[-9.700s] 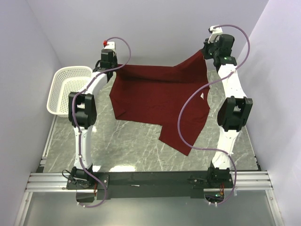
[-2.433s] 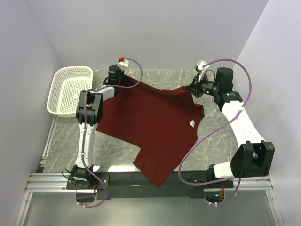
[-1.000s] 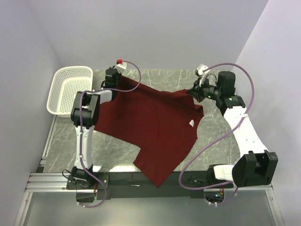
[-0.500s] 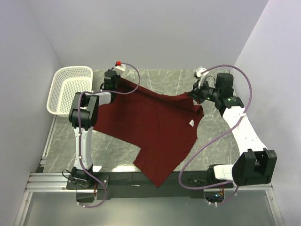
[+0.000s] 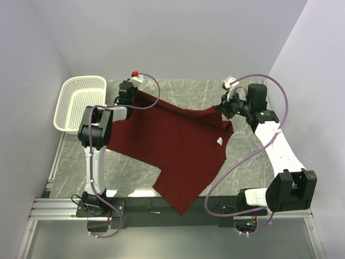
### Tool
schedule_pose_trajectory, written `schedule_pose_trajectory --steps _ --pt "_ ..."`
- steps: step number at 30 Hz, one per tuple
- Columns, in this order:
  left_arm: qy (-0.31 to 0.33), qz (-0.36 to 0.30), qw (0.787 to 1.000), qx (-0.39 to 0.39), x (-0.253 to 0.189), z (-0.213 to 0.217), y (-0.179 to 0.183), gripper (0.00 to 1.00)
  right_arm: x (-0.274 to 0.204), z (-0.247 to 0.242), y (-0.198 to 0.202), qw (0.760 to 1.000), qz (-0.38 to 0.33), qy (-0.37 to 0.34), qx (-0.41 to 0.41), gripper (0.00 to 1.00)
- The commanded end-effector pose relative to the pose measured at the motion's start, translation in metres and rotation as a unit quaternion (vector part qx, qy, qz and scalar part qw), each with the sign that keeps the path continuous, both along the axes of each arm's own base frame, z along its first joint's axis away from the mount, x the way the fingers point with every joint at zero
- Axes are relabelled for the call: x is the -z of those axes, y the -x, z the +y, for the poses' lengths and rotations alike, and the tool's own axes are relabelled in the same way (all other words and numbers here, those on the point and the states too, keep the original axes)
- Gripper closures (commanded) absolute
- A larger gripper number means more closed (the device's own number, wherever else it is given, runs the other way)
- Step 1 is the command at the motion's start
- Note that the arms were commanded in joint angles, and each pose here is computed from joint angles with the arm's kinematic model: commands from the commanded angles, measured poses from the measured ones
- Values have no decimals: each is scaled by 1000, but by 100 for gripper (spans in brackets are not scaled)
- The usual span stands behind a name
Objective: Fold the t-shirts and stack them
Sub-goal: Fold the tshirt
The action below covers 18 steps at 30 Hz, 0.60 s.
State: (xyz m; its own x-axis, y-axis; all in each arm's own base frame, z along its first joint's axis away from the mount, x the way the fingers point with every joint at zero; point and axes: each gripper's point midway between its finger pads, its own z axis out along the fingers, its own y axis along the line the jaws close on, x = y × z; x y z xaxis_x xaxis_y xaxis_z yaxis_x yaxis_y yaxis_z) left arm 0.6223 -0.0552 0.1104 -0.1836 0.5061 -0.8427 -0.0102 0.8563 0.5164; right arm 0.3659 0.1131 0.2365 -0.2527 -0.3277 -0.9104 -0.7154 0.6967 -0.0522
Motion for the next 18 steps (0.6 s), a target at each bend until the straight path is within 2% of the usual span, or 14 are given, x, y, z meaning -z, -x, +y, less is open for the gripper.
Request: schedule_pose_trajectory --steps 1,8,18 --pt "15 -61 998 -4 -52 1 1 100 -19 -5 -10 999 -39 9 10 100" --pt "15 -63 998 -5 -53 1 2 100 -20 -6 -23 999 -35 10 12 100" --pt "15 -61 998 -4 -51 1 4 100 -14 -5 -8 999 -35 10 3 100"
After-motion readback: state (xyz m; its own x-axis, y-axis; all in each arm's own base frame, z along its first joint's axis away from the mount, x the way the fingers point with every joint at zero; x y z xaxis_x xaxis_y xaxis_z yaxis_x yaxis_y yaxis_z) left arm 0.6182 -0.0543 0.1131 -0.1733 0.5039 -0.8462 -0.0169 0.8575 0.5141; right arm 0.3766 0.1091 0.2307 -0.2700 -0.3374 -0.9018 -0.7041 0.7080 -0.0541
